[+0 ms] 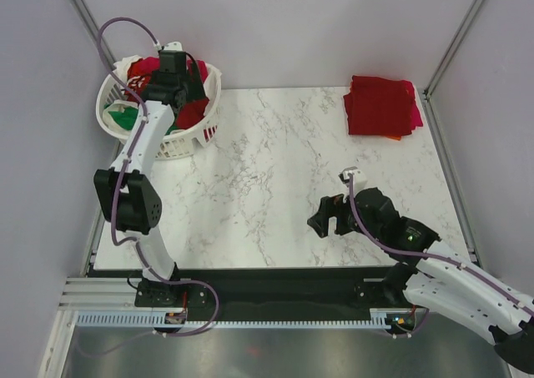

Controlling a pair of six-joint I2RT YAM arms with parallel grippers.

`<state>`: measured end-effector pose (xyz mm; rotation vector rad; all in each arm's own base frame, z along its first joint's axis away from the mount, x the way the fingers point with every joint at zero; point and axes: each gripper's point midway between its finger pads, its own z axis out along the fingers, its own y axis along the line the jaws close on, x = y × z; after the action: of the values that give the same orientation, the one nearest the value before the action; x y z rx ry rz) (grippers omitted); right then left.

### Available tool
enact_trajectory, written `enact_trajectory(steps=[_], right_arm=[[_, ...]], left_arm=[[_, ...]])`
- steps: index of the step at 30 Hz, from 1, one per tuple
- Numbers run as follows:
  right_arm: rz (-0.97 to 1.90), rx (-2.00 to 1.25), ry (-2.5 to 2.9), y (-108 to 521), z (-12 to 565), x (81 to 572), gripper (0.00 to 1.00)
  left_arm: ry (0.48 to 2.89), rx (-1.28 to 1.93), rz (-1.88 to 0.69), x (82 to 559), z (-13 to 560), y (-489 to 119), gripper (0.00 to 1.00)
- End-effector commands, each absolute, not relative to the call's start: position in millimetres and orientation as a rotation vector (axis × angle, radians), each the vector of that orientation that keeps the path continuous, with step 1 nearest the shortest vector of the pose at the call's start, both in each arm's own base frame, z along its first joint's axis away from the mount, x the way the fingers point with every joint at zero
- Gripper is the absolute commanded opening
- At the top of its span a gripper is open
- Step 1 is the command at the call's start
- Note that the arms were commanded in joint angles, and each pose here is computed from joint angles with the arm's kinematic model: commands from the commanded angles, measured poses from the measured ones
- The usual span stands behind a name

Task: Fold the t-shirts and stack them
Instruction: Grab the tshirt from the pile

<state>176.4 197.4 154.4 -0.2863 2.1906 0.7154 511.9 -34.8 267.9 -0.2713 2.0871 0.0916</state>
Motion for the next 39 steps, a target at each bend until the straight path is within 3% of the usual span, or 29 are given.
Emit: enact_trajectory(steps=[1,12,16,21,24,25,27,28,30,35,39], right_arm=[[0.717,-0.261,2.168,198.8,170.5,180.9,0.98],[0.650,-0.308,2.251,204.3,148.1,187.0,0.98],[0.631,-0.306,2.265,204.0,142.3,189.1,0.98],[0.613,-0.304,2.277,203.5,138.0,191.1,0.98],[0.607,-0.308,2.285,204.3,134.4,191.1,0.98],[0.605,-0.308,2.286,204.2,133.8,191.6,0.98],[0.603,-0.310,2.287,204.6,133.1,192.1,0.98],[0.601,-0.311,2.290,204.9,132.2,192.4,0.98],[0.600,-0.311,2.292,205.1,131.7,192.6,0.98],[0.601,-0.308,2.294,204.3,129.9,191.7,0.98],[0.607,-0.303,2.288,204.4,131.5,191.6,0.98]], left_arm=[[2.058,-0.279,0.029,539.4,274.7,-27.4,0.80],[2.149,-0.322,0.011,595.3,202.5,-15.0,0.75],[2.157,-0.344,0.027,602.0,191.5,-11.2,0.65],[2.163,-0.367,0.088,601.7,183.2,-2.3,0.62],[2.168,-0.363,0.145,600.3,179.7,6.0,0.51],[2.168,-0.365,0.166,599.7,178.6,8.1,0.39],[2.174,-0.355,0.187,599.0,175.8,10.6,0.26],[2.169,-0.355,0.198,599.4,177.6,12.3,0.14],[2.168,-0.346,0.213,599.6,178.2,14.0,0.03],[2.102,-0.360,0.184,596.0,215.2,12.4,0.02],[1.943,-0.336,0.068,589.0,303.8,-4.1,0.02]])
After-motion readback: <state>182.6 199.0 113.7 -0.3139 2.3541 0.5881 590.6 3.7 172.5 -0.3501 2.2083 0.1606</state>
